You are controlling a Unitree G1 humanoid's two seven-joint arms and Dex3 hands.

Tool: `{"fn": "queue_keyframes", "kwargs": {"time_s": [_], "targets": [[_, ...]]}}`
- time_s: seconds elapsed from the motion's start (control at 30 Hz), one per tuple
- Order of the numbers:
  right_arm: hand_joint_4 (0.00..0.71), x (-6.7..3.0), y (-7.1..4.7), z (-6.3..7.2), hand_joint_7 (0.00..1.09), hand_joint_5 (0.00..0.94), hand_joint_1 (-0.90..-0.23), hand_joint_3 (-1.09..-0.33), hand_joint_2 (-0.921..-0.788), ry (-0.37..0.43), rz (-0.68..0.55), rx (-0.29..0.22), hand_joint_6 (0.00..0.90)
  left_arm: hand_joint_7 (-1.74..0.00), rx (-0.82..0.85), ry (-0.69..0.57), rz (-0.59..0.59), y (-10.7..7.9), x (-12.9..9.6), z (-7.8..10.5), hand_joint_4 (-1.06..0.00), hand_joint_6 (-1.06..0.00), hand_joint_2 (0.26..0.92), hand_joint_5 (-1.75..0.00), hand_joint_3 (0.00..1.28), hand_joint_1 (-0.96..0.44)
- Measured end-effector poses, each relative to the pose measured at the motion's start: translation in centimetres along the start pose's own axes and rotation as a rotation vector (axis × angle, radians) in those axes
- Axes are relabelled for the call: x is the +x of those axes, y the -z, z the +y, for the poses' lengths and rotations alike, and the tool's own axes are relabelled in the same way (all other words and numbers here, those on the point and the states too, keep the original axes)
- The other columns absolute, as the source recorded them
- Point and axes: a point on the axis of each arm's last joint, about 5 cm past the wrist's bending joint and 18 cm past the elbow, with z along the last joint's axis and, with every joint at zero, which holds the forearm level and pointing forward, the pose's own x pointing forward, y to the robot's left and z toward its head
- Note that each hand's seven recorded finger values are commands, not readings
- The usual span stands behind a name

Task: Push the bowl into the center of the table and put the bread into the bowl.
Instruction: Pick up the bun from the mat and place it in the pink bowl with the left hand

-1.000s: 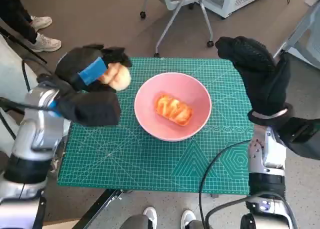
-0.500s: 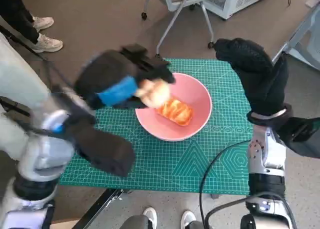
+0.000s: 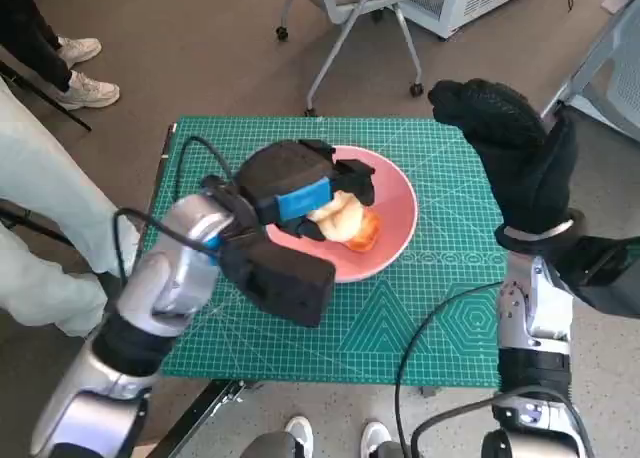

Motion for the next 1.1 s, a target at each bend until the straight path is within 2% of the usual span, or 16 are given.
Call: {"fn": "queue_keyframes", "kwargs": {"time_s": [0.03,0.07,0.17,0.23,0.37,0.6,0.97,1.1], "targets": [[0.152,-0.01,0.0,0.0,0.43,0.002,-0.657,-0.822,-0.921,0.0,0.0,0.0,-0.001,-0.41,-0.011,0.007,0.01,0.0,0.1,0.0,-0.51,-0.53,0.874,-0.78,0.09,0.06],[0.152,-0.02,0.0,0.0,0.43,0.002,-0.658,-0.823,-0.921,0.001,0.001,0.0,-0.001,-0.26,-0.022,0.015,0.022,-0.1,0.1,0.0,-0.45,-0.5,0.856,-0.52,0.07,-0.03],[0.153,-0.06,0.0,0.0,0.43,0.002,-0.66,-0.822,-0.921,0.002,0.003,-0.001,-0.001,-0.09,-0.062,0.043,0.057,-0.2,0.1,0.0,-0.35,-0.42,0.838,-0.17,0.03,-0.21],[0.153,-0.11,0.1,-0.1,0.43,0.002,-0.66,-0.822,-0.921,0.004,0.006,-0.001,-0.001,-0.04,-0.086,0.059,0.072,-0.3,0.0,0.1,-0.3,-0.38,0.835,-0.09,0.02,-0.29],[0.153,-0.16,0.0,-0.2,0.43,0.002,-0.659,-0.822,-0.921,0.006,0.008,-0.006,-0.001,-0.01,-0.135,0.067,0.062,-0.3,-0.4,0.2,-0.19,-0.31,0.841,-0.02,0.01,-0.4],[0.155,-0.24,0.0,-0.5,0.44,0.003,-0.658,-0.823,-0.921,0.009,0.009,-0.023,-0.001,0.0,-0.281,0.031,-0.001,0.6,-1.3,0.8,-0.05,-0.2,0.867,0.0,0.02,-0.45],[0.154,0.25,-0.2,-0.5,0.44,0.002,-0.655,-0.826,-0.921,0.019,-0.02,-0.047,-0.001,0.0,-0.554,-0.14,-0.129,2.3,-3.1,0.6,0.0,-0.14,0.906,0.0,0.03,-0.5],[0.154,0.57,-0.3,-0.5,0.44,0.002,-0.653,-0.827,-0.921,0.015,-0.031,-0.055,-0.001,0.0,-0.64,-0.216,-0.177,2.8,-3.7,0.4,0.0,-0.13,0.918,0.0,0.09,-0.56]]}}
